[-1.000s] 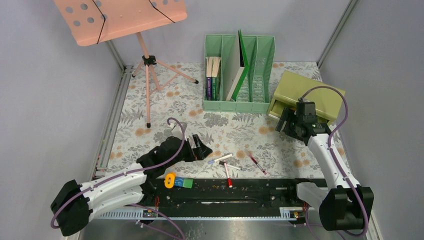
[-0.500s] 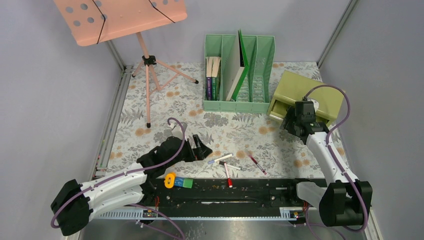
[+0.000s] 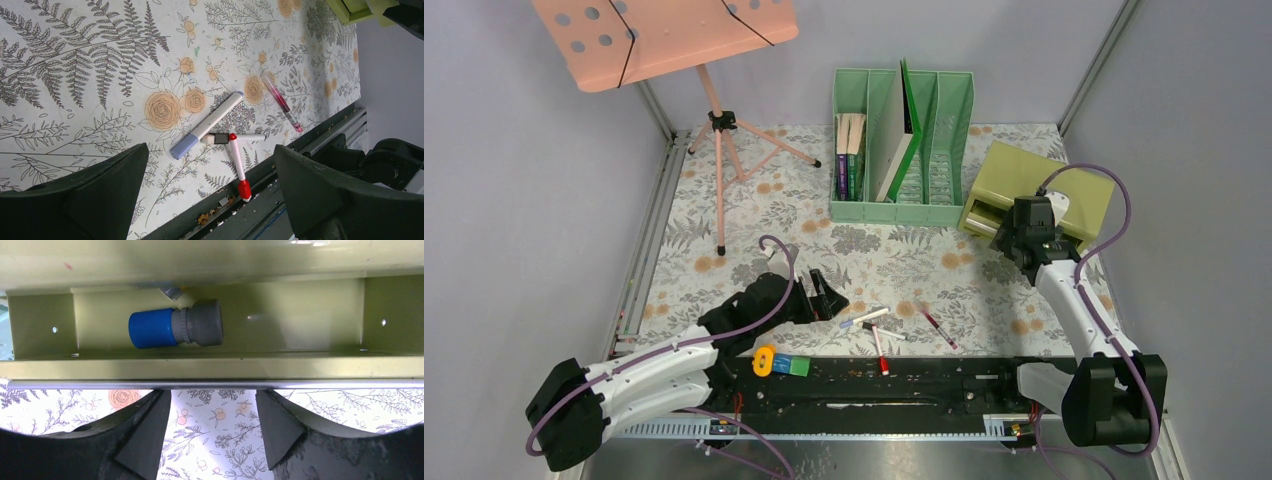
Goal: Organize the desk
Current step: Close the drawer in the storage box.
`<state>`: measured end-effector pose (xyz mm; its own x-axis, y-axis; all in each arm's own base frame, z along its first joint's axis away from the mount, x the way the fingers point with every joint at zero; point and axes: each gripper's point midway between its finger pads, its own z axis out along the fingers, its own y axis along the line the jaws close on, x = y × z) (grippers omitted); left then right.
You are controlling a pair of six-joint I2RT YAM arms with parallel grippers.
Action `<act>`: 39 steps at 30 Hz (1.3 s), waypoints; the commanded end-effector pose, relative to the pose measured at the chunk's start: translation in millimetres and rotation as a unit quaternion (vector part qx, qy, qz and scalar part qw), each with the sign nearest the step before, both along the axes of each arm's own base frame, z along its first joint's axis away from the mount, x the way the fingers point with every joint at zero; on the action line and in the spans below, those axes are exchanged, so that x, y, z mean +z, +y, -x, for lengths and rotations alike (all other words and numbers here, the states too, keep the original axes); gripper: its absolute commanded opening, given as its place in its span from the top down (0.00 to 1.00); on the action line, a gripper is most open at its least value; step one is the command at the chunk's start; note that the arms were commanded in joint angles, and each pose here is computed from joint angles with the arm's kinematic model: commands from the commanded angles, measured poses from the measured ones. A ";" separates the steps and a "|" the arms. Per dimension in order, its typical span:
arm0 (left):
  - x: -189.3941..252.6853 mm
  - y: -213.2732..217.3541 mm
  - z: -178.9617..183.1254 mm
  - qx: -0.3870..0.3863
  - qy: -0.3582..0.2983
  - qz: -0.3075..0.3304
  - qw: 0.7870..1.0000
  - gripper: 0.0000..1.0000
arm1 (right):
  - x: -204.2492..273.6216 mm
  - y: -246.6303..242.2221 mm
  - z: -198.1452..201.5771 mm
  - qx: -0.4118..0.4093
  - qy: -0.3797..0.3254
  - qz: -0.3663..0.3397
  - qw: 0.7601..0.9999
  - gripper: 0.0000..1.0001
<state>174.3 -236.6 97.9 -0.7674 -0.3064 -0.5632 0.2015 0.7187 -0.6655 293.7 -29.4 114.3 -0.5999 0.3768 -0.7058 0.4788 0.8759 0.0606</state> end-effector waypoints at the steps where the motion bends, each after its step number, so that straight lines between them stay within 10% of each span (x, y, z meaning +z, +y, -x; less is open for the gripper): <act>1: 17.1 -7.0 -8.0 0.003 -0.018 0.021 1.000 0.01 | 28.4 -12.6 -25.1 -0.045 -0.070 0.012 0.996 0.30; 39: 18.6 -2.4 -8.4 0.010 -0.023 0.017 1.000 0.01 | 45.3 -11.9 -64.5 -0.090 -0.175 -0.027 0.980 0.30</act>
<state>174.0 -235.5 95.1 -0.7706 -0.3025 -0.5609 0.1949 0.7261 -0.6594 350.6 -38.7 136.0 -0.3459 0.4697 -0.8122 0.5658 0.7950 0.2188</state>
